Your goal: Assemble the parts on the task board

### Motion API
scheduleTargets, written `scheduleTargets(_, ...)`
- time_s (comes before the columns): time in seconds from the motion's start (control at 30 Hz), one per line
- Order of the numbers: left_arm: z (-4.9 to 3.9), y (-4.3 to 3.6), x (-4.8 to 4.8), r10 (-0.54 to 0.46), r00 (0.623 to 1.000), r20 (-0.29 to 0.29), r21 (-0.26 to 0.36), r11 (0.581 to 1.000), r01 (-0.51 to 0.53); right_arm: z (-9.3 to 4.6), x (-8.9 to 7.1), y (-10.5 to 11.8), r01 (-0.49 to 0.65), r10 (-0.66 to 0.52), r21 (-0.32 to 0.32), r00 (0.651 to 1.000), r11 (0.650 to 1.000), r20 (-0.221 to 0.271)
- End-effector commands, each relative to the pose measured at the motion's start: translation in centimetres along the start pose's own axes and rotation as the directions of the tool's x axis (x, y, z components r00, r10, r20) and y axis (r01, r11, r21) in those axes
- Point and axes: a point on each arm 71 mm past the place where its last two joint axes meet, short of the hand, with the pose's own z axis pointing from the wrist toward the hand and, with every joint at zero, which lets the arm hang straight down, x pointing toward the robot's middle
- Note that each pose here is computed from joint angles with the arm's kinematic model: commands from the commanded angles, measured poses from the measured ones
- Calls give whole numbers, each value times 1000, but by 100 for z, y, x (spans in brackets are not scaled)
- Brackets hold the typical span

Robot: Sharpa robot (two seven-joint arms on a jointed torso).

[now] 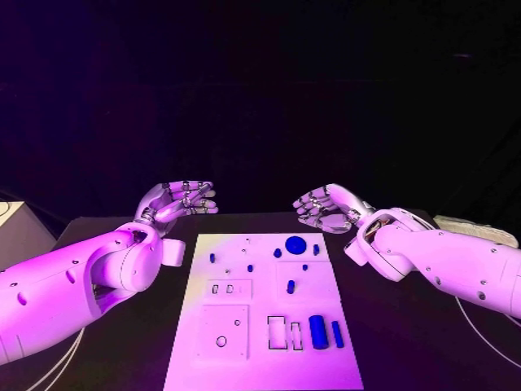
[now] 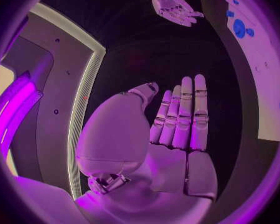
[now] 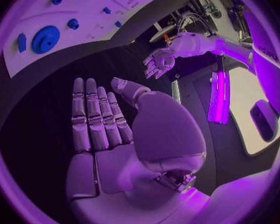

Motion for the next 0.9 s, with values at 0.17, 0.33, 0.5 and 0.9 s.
scheduleTargets(0.17,-78,-211,178,-64,988,-140,8,998,66,62,39,131,339,-344,-58,929,939,-135)
scheduleTargets(0.33,-120,-303,208,-70,985,-158,17,997,74,122,36,192,455,-459,-65,875,888,-152)
scheduleTargets(0.5,-136,-382,268,-76,981,-178,30,996,83,170,62,253,527,-532,-71,835,847,-143)
scheduleTargets(0.9,-184,-513,374,-71,972,-225,51,995,84,192,189,299,588,-590,-79,779,805,-211)
